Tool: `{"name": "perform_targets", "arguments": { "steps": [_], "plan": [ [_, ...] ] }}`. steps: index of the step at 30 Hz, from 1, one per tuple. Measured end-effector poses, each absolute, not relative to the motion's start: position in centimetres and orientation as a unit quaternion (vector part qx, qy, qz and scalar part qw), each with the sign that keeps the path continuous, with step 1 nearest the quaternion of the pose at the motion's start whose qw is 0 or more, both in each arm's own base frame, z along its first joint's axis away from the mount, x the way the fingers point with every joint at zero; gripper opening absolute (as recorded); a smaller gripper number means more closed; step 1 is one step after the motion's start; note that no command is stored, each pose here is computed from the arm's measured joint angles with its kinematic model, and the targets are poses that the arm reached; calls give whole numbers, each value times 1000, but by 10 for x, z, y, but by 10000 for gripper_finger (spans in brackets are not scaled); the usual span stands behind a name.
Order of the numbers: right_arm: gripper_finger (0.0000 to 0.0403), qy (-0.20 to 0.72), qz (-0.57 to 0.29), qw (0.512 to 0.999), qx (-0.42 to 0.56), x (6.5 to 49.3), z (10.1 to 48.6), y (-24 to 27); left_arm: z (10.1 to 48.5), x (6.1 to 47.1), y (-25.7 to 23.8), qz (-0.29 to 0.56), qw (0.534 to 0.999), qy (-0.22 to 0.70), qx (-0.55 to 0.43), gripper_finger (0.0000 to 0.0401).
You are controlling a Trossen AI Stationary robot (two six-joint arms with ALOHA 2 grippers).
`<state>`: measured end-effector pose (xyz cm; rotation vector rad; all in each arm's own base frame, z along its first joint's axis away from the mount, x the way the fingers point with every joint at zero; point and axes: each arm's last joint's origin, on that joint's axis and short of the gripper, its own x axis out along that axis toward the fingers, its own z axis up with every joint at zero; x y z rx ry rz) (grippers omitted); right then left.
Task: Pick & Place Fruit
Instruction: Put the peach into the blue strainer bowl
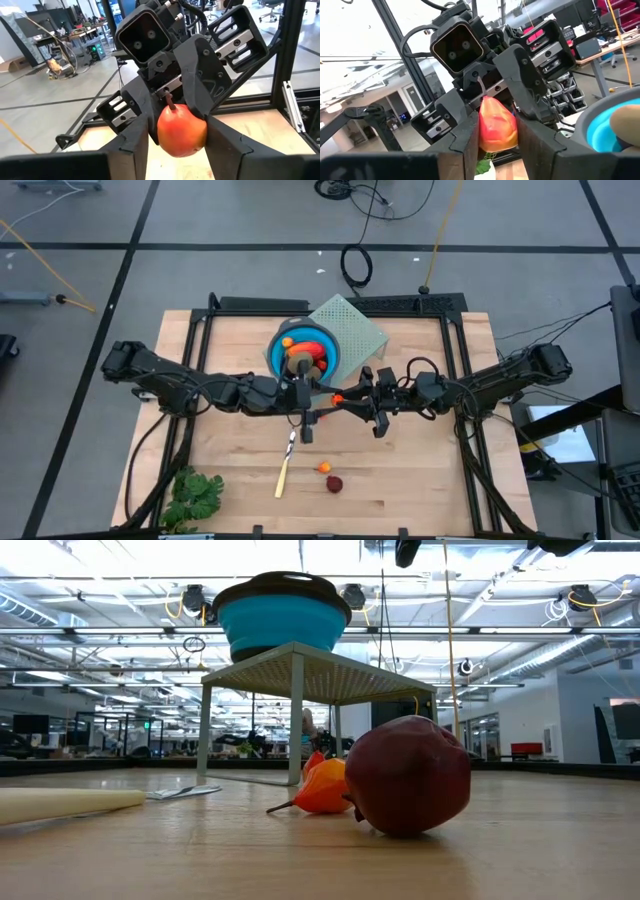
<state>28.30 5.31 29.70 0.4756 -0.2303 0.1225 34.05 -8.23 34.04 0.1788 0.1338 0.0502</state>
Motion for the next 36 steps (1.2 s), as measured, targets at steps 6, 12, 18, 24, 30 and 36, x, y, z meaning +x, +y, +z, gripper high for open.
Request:
{"name": "perform_targets", "arguments": {
  "steps": [6,12,18,24,30,36],
  "plan": [
    [115,-112,67,964,233,283,297,53,340,341,-82,25,993,67,94,147],
    [116,-111,71,962,239,283,297,53,340,340,-82,26,993,67,96,150],
    [116,-95,70,960,254,284,295,53,341,339,-82,29,992,71,102,139],
    [116,-93,72,957,267,284,294,52,341,338,-84,30,992,70,104,147],
    [117,-90,74,949,292,284,294,52,343,337,-83,32,991,69,112,140],
    [117,-84,73,939,326,284,294,52,343,337,-83,38,989,70,125,145]
  ]
}}
